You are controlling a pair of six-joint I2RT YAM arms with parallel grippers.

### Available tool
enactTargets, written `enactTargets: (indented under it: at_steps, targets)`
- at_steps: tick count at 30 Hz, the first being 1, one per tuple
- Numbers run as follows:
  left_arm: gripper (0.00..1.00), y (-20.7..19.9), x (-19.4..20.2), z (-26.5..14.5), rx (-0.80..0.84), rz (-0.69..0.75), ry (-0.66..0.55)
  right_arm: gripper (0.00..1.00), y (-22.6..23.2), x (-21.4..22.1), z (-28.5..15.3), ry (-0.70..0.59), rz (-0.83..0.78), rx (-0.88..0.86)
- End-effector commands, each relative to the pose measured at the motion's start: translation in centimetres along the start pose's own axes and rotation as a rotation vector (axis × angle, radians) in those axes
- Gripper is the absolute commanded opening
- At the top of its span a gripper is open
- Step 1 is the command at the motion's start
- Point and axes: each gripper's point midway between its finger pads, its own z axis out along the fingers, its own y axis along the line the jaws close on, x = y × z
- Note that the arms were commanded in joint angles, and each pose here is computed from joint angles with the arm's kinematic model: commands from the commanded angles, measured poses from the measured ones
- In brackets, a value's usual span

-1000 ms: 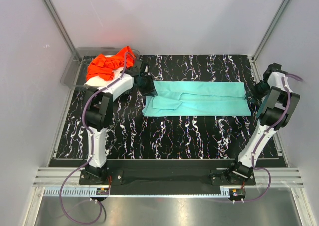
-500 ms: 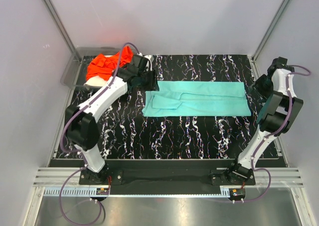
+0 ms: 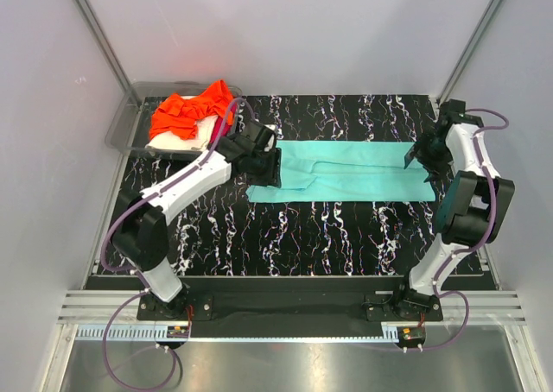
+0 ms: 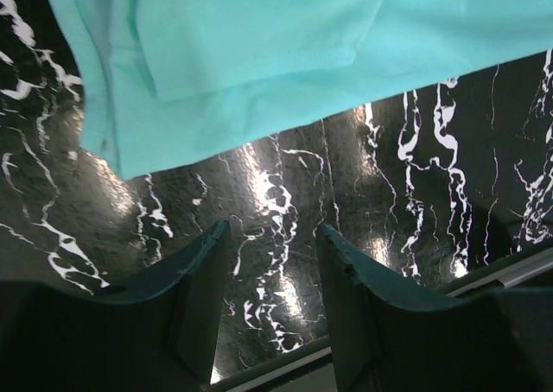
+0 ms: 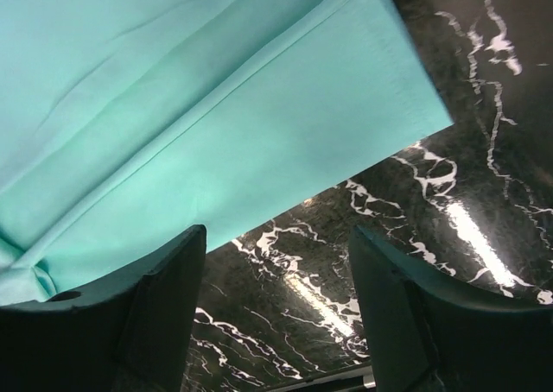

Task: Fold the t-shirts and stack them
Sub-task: Fold the tshirt

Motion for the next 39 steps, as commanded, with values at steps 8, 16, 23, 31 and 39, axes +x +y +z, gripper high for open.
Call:
enactTargets:
  at_steps: [8,16,23,31,39]
  targets:
    - [0.46,-0.8,0.2,2.6,0.001,-0.053,0.015,0.7,5.8,4.4,-0.6,0.012,-0.16,-0.15]
    - [0.4,0.2,-0.4,4.7,-0.006,-0.067,0.034,0.46,9.2,6.3,1.2,0.071,-0.233,-0.193]
    - [0.4,1.8,-0.8,6.9,-0.026,-0.082,0.058,0.47,9.3,7.3,3.5,0.134,-0.244,-0.171]
    - [0.39,3.5,-0.7,10.1,-0.056,-0.088,0.1,0.47,8.2,8.1,5.9,0.181,-0.269,-0.116]
    - [0.38,5.2,-1.3,11.7,-0.092,-0.045,0.106,0.48,6.5,10.6,7.8,0.247,-0.275,-0.074]
